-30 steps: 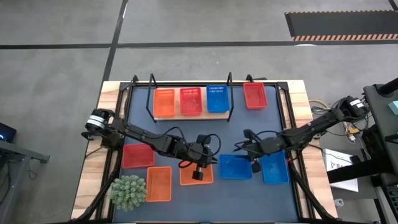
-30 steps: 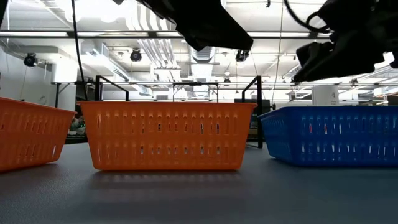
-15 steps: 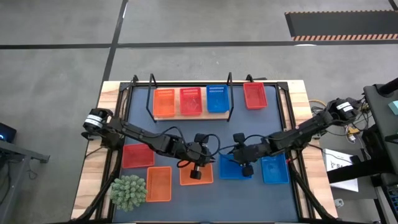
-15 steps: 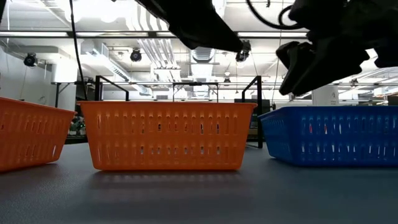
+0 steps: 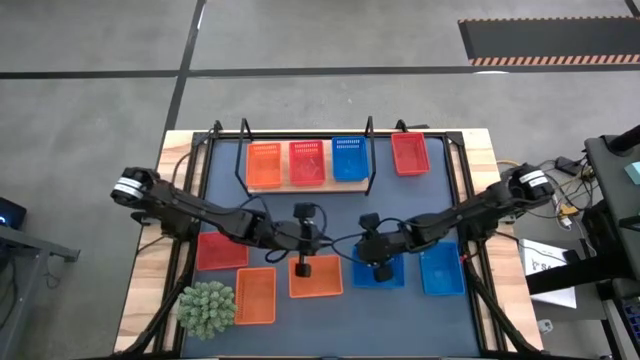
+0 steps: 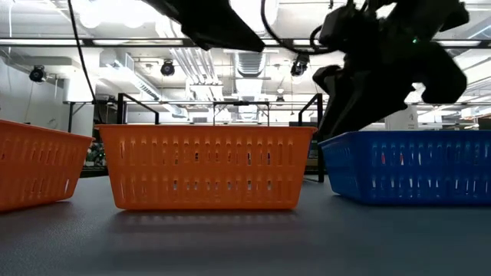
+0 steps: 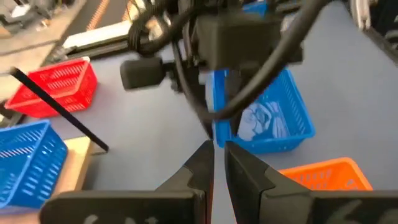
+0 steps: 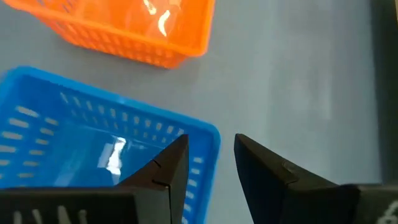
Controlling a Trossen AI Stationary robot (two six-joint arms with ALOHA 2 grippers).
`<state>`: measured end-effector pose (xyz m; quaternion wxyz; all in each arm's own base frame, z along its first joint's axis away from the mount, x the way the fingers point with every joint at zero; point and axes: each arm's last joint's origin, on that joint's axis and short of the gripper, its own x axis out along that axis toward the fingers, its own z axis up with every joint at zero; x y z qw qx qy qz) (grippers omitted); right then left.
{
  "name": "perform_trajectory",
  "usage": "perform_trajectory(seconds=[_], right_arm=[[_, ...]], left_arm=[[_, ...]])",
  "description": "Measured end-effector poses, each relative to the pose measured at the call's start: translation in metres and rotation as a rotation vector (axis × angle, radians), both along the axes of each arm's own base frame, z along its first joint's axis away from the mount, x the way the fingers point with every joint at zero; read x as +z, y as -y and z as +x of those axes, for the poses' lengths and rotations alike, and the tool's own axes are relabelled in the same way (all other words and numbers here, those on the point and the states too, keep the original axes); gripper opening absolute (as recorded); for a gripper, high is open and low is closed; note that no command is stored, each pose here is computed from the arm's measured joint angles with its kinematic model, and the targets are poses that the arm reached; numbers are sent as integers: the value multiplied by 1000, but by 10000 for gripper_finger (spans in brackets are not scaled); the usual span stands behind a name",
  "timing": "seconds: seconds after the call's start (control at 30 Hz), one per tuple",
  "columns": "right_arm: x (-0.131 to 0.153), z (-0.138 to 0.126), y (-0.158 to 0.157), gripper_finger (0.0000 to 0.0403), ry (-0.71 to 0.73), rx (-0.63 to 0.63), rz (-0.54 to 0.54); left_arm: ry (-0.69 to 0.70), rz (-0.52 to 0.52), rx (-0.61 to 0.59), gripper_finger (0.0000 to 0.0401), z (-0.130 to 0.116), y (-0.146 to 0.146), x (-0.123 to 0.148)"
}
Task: Stack baskets on shelf by color
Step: Stack the left blue basket on top of the blue basket on the shelf
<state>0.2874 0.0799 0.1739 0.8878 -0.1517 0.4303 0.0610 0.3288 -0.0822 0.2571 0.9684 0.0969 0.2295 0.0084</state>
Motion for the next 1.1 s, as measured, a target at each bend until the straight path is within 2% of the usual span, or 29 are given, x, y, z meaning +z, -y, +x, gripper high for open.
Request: perform_trajectory(seconds=[0.17, 0.43, 0.5, 0.67, 0.83, 1.0, 1.1], right_arm=[[-6, 5, 6, 123, -28, 0, 35], [-12, 9, 12, 103, -35, -70, 60], [-9, 11, 16, 93, -10, -117, 67], [-3, 11, 35, 70, 46, -311, 0], [9, 6, 52, 62, 58, -386, 8], [30, -9, 54, 71, 53, -330, -8], [44, -23, 50, 81, 21, -184, 75]], left_arm=[[42, -3, 7, 22, -12, -4, 4], [111, 62, 6, 22, -20, -7, 5], [120, 75, 19, 22, -20, -7, 7], [128, 114, 69, 22, -21, -10, 9], [131, 119, 81, 22, -23, -10, 11], [128, 121, 81, 22, -23, -10, 11], [128, 121, 81, 22, -23, -10, 11]])
